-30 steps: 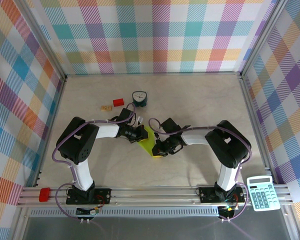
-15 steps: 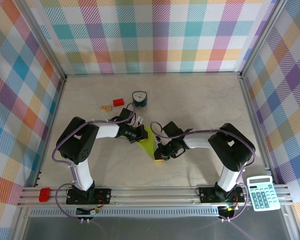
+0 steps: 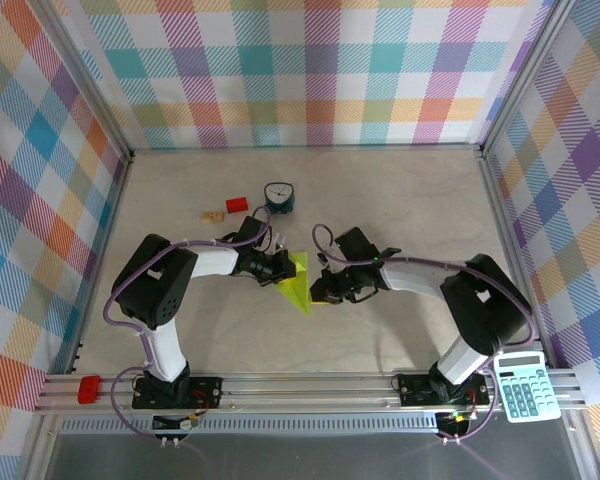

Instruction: Fold a paper plane with a square sheet of paper (fold left side to right side)

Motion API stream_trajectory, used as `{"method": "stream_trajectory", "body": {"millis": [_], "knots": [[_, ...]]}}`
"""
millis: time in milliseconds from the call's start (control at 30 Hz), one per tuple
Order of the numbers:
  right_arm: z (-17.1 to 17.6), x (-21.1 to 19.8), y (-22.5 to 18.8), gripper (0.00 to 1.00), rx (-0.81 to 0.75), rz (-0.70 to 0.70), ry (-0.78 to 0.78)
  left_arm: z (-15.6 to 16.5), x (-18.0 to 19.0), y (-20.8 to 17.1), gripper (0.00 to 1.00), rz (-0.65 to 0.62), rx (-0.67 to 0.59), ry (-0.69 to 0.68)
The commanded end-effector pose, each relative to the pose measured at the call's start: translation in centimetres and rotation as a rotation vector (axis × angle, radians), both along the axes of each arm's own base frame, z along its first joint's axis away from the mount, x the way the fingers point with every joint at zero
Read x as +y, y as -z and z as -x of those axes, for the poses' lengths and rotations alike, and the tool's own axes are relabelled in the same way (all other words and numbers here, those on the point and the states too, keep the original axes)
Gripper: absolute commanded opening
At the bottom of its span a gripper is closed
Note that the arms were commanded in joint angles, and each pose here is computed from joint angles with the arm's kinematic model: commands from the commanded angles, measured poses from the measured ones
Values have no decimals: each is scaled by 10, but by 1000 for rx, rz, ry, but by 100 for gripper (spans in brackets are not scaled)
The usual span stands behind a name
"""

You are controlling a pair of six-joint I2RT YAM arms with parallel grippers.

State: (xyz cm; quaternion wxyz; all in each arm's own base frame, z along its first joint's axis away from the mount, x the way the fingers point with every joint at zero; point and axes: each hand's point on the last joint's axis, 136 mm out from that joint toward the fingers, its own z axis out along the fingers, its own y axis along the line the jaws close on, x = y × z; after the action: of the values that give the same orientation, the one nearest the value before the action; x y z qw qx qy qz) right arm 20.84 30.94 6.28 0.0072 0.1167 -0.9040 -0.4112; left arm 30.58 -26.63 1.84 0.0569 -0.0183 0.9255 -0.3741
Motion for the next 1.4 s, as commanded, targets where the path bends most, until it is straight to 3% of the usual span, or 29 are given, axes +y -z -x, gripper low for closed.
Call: {"method": "stream_trajectory", "body": {"millis": [0,267,600,933,1100,1367], "knots": [[-15,21,-6,0,-42,-52,-31,18,21,26,0,-139,75,-24],[-29,29,24,0,-17,20,-27,18,19,25,0,-137,75,-18],[-17,3,65,0,10,226,-23,13,13,18,0,-110,53,-16],[7,-31,103,0,43,436,-32,-9,-1,-33,0,5,-99,-14],[12,-43,115,0,47,500,-26,-3,-6,-50,0,95,-133,-25],[15,-50,121,0,39,546,-32,16,-13,-33,0,105,-76,-37]]}}
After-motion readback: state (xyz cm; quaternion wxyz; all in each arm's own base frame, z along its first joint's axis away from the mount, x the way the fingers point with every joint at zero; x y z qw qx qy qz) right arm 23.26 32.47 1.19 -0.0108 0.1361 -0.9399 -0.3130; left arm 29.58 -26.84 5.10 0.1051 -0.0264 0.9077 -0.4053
